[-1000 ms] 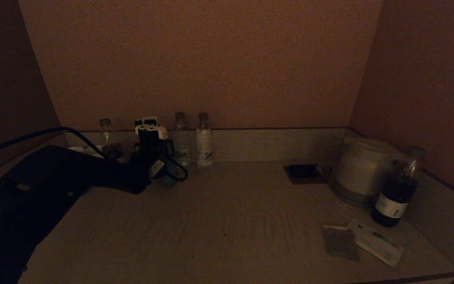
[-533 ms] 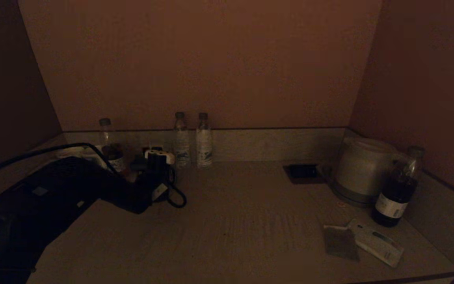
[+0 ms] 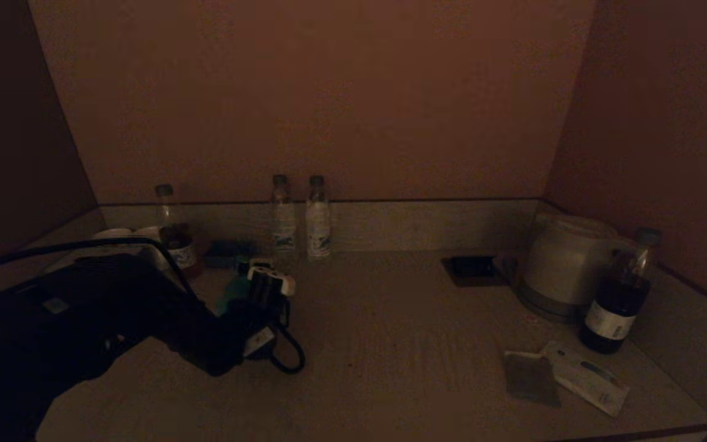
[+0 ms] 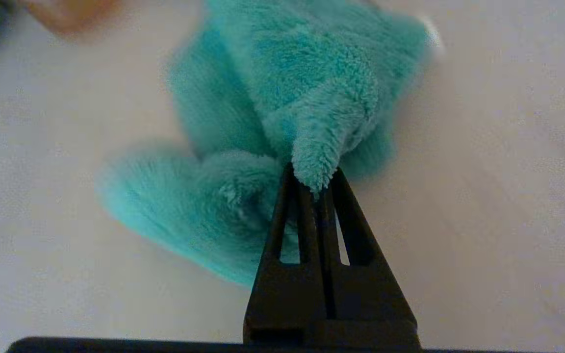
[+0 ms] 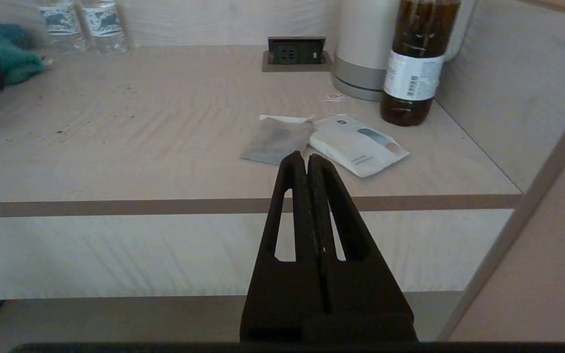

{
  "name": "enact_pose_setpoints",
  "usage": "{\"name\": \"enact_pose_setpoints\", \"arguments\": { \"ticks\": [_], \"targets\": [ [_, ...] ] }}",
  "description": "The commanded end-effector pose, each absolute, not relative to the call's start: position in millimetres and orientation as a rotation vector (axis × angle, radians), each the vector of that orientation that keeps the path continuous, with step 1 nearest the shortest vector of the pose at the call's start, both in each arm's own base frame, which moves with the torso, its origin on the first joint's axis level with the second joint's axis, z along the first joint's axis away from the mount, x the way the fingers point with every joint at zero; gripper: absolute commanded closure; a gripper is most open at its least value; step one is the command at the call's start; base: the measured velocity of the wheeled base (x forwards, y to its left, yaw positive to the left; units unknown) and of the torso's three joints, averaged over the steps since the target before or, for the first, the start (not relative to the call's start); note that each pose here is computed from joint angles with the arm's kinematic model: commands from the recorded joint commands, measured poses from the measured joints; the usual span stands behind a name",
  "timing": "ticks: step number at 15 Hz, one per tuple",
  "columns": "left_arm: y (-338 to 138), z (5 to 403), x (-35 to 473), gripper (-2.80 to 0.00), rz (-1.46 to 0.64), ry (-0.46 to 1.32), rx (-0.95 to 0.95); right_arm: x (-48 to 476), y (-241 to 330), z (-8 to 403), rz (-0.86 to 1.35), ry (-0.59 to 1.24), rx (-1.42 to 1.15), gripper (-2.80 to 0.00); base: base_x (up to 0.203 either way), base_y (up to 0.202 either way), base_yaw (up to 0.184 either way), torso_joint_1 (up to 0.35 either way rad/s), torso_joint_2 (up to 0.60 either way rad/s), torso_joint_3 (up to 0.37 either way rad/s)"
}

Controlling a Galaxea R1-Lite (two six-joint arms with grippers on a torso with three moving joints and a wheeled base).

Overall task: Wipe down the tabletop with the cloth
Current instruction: Sweep the stains on the table

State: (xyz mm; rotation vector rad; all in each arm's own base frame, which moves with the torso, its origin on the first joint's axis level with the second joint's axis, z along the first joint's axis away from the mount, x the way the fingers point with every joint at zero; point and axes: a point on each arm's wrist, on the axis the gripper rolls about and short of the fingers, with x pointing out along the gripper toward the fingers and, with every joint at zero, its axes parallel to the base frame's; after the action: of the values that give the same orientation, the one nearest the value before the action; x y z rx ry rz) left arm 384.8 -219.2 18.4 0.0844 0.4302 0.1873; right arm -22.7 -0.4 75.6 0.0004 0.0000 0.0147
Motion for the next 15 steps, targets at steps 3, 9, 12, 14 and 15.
{"name": "enact_pose_setpoints", "arguments": {
  "ticks": [3,9,12,14,15],
  "targets": [
    [-240.4,41.2,328.0,0.00,0.096,0.443,0.050,-22.7,-0.4,75.7,0.015,0.000,0.000,0.00,0.000,0.000,0.000,0.000,0.00,0.000],
    [-268.4,68.0,260.9,0.00,-0.049,0.445,0.009,-22.7,-0.4,75.7,0.015,0.000,0.000,0.00,0.000,0.000,0.000,0.000,0.00,0.000],
    [-275.2,102.0,228.1,0.00,-0.119,0.435,-0.038,-22.7,-0.4,75.7,0.015,0.000,0.000,0.00,0.000,0.000,0.000,0.000,0.00,0.000],
    [-273.8,123.6,214.5,0.00,-0.152,0.414,-0.061,-22.7,-0.4,75.7,0.015,0.000,0.000,0.00,0.000,0.000,0.000,0.000,0.00,0.000],
    [-274.1,125.5,212.0,0.00,-0.158,0.416,-0.059,-22.7,-0.4,75.7,0.015,0.000,0.000,0.00,0.000,0.000,0.000,0.000,0.00,0.000]
  ]
}}
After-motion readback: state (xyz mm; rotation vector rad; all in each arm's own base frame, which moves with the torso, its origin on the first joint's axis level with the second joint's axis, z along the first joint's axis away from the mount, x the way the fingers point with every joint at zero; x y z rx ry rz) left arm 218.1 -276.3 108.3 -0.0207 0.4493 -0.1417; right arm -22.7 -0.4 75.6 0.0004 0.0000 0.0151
